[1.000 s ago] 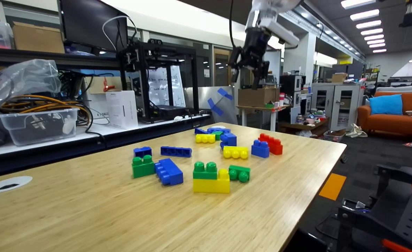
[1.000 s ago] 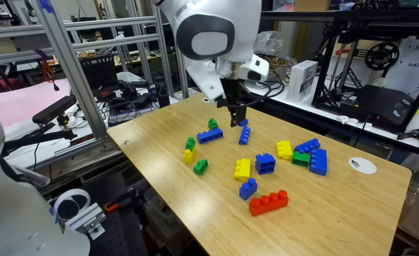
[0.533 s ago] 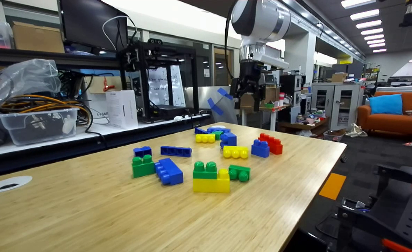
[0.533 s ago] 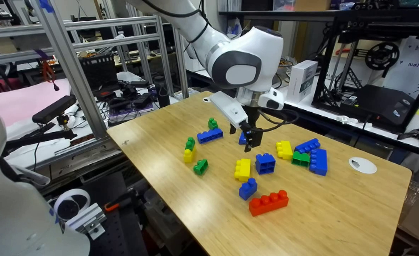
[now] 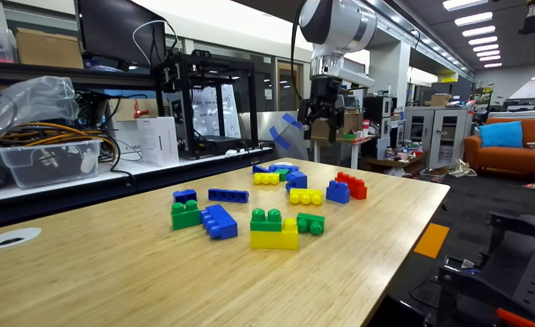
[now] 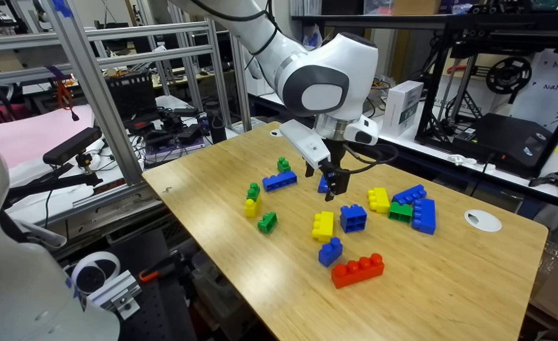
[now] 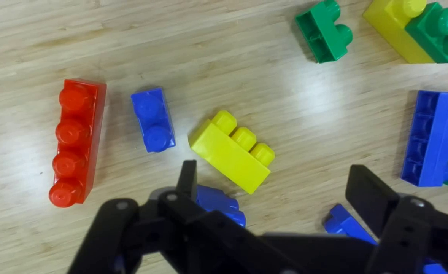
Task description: Put the blue block on the green and yellow tower
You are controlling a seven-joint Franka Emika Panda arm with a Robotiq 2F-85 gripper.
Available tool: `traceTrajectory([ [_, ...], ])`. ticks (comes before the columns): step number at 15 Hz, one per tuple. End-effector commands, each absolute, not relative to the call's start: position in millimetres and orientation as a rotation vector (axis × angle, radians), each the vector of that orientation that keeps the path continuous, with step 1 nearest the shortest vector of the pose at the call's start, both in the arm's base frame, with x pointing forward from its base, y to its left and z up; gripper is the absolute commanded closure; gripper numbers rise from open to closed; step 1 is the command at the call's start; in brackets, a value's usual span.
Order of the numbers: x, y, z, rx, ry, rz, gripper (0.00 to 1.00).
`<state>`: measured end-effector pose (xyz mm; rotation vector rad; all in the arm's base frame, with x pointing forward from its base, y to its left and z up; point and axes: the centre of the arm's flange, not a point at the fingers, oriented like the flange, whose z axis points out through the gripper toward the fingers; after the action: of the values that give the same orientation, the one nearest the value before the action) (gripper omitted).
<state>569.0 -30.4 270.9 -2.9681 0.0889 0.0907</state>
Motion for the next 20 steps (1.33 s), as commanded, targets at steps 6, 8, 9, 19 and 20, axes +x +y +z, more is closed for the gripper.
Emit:
traceTrajectory([
  [6, 572, -40, 237, -3.02, -0.092, 0.132, 0.0],
  [8, 577, -41, 217, -3.05, -0.12, 0.154, 0.0],
  [9, 581, -42, 205, -3.064, -0.134, 0.172, 0.0],
  [19, 595, -47, 140, -3.206, -0.176, 0.162, 0.0],
  [20, 595, -49, 138, -3.212, -0.172, 0.164, 0.0],
])
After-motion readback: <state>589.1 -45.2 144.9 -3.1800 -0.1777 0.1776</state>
